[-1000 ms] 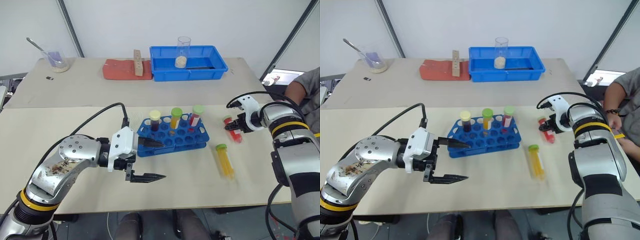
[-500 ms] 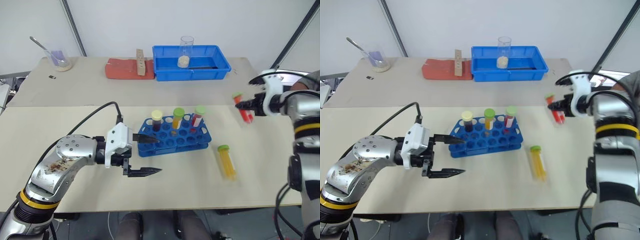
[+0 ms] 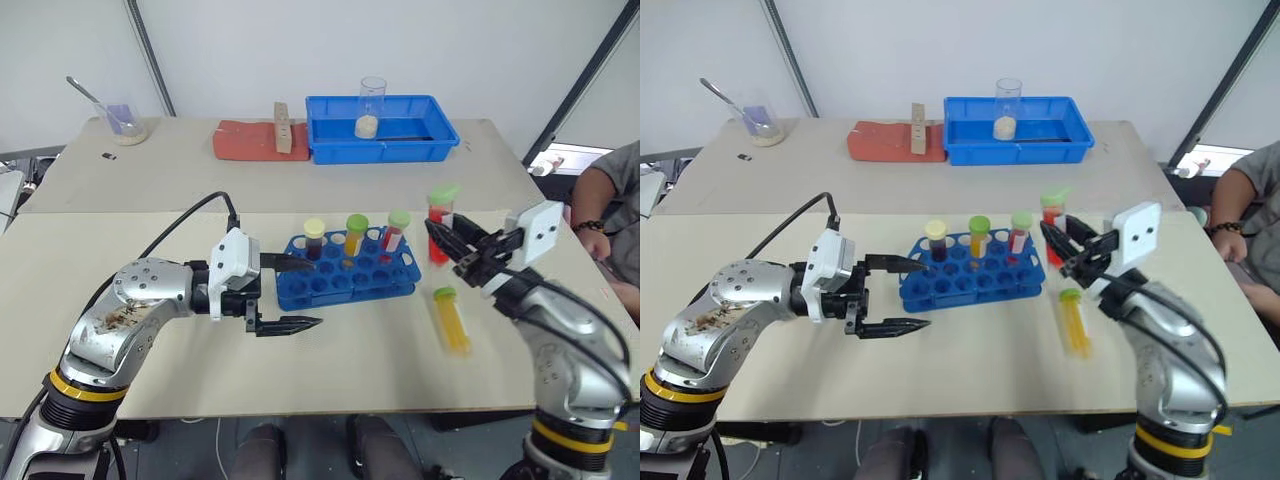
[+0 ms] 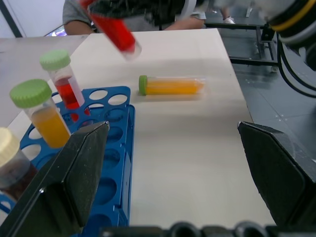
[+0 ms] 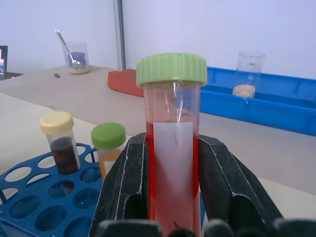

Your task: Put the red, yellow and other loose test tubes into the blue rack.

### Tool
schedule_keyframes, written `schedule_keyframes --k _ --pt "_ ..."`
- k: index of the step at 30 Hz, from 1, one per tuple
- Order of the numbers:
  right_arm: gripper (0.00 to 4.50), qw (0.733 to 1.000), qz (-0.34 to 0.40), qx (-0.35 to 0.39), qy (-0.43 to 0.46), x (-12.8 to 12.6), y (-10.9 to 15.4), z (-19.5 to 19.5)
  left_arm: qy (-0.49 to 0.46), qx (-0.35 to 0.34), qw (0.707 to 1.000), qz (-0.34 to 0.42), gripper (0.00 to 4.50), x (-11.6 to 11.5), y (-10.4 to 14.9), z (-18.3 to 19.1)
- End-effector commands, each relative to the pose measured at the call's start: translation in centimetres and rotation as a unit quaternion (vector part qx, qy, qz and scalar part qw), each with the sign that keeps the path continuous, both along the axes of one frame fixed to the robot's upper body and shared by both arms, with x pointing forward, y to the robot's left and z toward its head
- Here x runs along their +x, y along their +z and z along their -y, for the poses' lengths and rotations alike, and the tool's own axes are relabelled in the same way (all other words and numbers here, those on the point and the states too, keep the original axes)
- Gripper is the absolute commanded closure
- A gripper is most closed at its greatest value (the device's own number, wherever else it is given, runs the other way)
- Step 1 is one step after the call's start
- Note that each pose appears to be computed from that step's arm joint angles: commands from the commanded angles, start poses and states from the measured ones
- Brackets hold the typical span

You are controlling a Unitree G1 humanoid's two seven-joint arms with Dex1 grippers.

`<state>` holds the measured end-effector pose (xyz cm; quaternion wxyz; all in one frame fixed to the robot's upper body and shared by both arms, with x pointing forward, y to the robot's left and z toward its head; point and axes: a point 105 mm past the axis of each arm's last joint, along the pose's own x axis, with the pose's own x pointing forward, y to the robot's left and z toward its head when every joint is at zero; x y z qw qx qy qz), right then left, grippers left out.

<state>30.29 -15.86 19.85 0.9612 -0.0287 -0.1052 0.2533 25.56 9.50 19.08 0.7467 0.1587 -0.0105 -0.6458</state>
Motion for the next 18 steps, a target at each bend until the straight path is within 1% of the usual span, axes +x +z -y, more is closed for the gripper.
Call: schedule_keyframes --k 1,6,18 --pt "3.52 0.999 0.051 -0.009 -0.017 0.1 0.5 -0.3 -0.016 -0.009 1.0 0.008 0.0 -0.4 0.6 0.6" --pt "3.52 0.998 0.062 -0.007 -0.022 1.0 -0.5 -1.3 -0.018 -0.012 1.0 0.004 0.0 -0.7 0.4 1.0" --pt "3.52 0.998 0.061 -0.009 -0.016 1.4 -2.3 -2.8 -0.008 -0.018 1.0 -0.001 0.0 -0.8 0.4 0.8"
